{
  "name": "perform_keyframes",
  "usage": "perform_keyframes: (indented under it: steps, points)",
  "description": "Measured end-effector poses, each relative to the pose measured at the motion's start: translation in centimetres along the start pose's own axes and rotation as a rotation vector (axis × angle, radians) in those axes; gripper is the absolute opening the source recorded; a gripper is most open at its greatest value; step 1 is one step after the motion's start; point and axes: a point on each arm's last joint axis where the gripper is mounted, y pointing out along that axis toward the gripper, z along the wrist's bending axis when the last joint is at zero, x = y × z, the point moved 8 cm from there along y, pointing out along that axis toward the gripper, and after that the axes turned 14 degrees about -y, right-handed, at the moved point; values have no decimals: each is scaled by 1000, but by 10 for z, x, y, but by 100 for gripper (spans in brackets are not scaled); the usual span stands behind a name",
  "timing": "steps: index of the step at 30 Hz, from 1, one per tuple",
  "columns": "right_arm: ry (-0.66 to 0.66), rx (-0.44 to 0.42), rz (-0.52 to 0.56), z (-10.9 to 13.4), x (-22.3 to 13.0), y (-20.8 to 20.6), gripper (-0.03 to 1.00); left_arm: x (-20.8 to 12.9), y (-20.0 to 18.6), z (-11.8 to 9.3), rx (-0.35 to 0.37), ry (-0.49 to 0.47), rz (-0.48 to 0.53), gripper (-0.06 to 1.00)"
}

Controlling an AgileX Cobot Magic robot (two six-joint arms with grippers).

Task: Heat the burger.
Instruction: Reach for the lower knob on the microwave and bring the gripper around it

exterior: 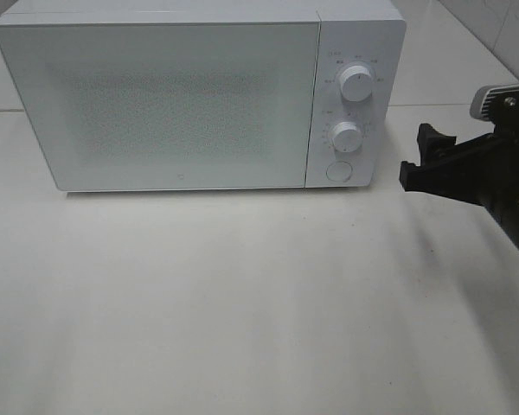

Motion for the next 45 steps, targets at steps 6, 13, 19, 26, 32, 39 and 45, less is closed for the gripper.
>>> perform_keyframes:
  steps: [6, 13, 19, 26, 32, 39, 45]
  points:
    - [29, -6, 49, 17, -8, -7, 75, 0, 0, 0, 0, 0, 0, 99]
    - [7, 5, 58, 42, -4, -2, 75, 0, 0, 0, 0, 0, 0, 99]
    - [-7, 52, 29, 70, 7, 2, 75, 0, 0, 0, 0, 0, 0, 99]
    - [-3, 73, 8, 80, 15, 1, 75, 0, 0, 0, 0, 0, 0, 99]
    - [-4, 72, 11, 80, 14, 1, 75, 0, 0, 0, 0, 0, 0, 99]
    - [-7, 72, 14, 81, 13, 2, 75, 0, 0, 0, 0, 0, 0, 99]
    - [-20, 56, 37, 88, 5, 17, 75, 0, 0, 0, 0, 0, 0, 99]
